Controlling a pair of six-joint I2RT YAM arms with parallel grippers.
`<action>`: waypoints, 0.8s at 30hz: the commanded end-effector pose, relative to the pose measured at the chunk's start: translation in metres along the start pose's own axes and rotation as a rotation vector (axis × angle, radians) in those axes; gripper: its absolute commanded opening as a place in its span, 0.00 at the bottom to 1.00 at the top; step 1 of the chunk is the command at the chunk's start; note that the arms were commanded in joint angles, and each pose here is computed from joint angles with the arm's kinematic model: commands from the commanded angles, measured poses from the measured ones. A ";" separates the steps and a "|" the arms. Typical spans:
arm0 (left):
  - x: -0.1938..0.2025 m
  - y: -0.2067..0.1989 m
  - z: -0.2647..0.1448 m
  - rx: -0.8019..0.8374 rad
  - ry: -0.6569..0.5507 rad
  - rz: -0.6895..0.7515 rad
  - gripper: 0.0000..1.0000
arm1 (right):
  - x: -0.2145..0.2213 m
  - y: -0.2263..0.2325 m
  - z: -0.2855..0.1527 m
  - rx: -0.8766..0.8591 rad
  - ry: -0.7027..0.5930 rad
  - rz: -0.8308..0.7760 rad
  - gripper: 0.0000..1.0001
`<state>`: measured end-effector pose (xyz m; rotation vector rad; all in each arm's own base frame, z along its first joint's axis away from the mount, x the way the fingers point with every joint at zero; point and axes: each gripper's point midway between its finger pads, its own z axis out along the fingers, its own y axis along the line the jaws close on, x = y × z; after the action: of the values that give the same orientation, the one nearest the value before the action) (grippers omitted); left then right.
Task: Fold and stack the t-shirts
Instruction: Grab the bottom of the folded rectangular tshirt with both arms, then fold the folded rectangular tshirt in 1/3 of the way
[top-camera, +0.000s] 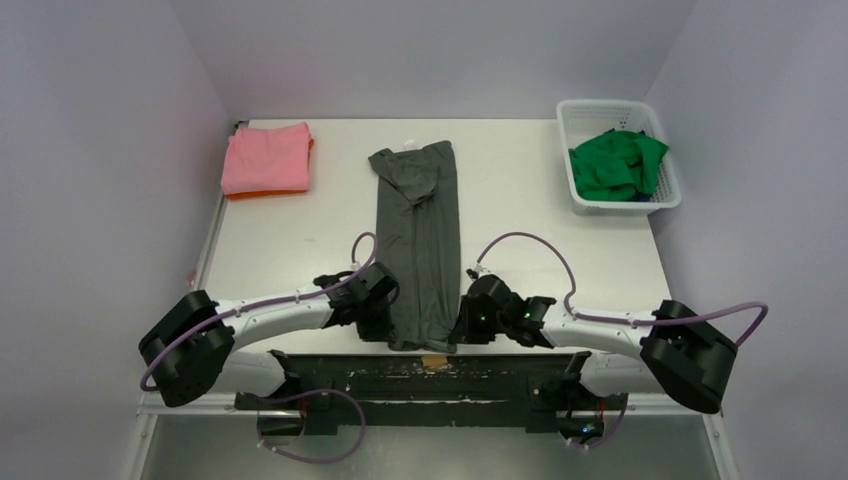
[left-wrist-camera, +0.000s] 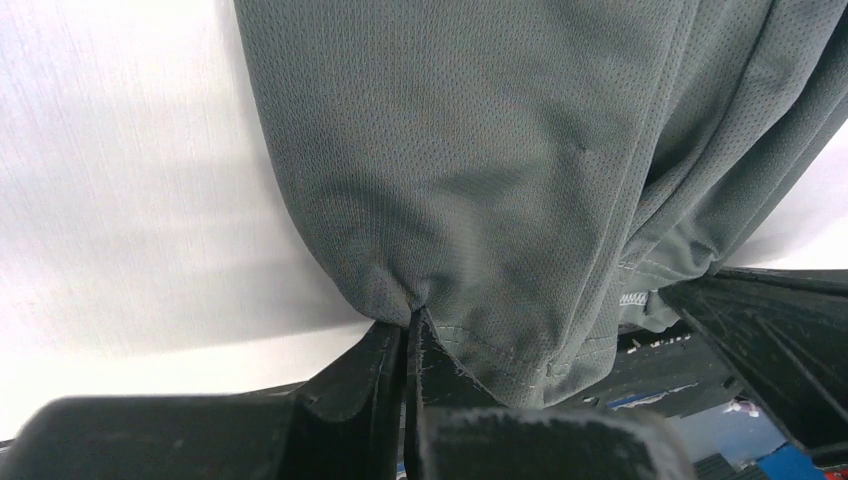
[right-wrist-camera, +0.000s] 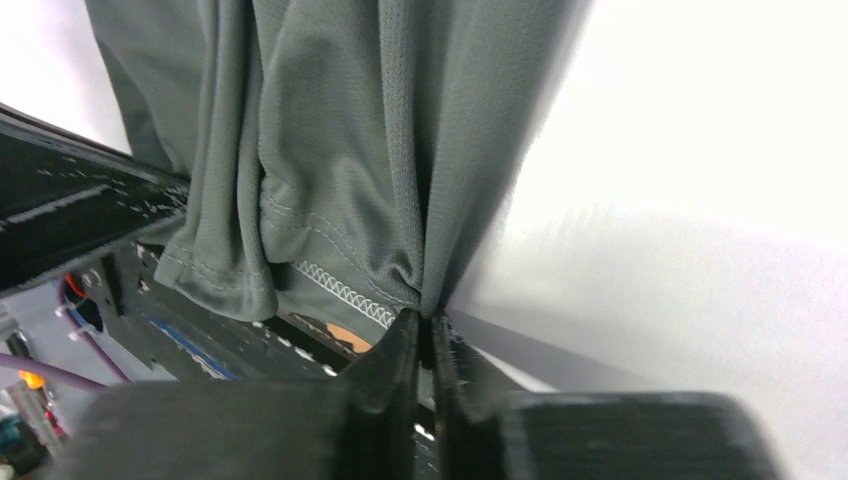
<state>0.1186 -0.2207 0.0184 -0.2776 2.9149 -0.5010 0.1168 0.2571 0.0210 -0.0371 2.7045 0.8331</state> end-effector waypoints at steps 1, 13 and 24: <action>0.018 0.035 -0.013 -0.096 -0.005 0.016 0.00 | 0.012 -0.003 -0.012 -0.011 0.026 -0.023 0.00; -0.015 -0.009 -0.059 -0.007 -0.102 0.052 0.00 | -0.015 0.039 -0.032 -0.112 -0.056 -0.060 0.00; -0.109 -0.048 -0.078 0.001 -0.232 0.019 0.00 | -0.123 0.055 -0.033 -0.076 -0.263 -0.045 0.00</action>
<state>0.1841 -0.2186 0.1039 -0.3249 2.7522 -0.4605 0.1645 0.2742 0.0872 -0.0425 2.5454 0.8812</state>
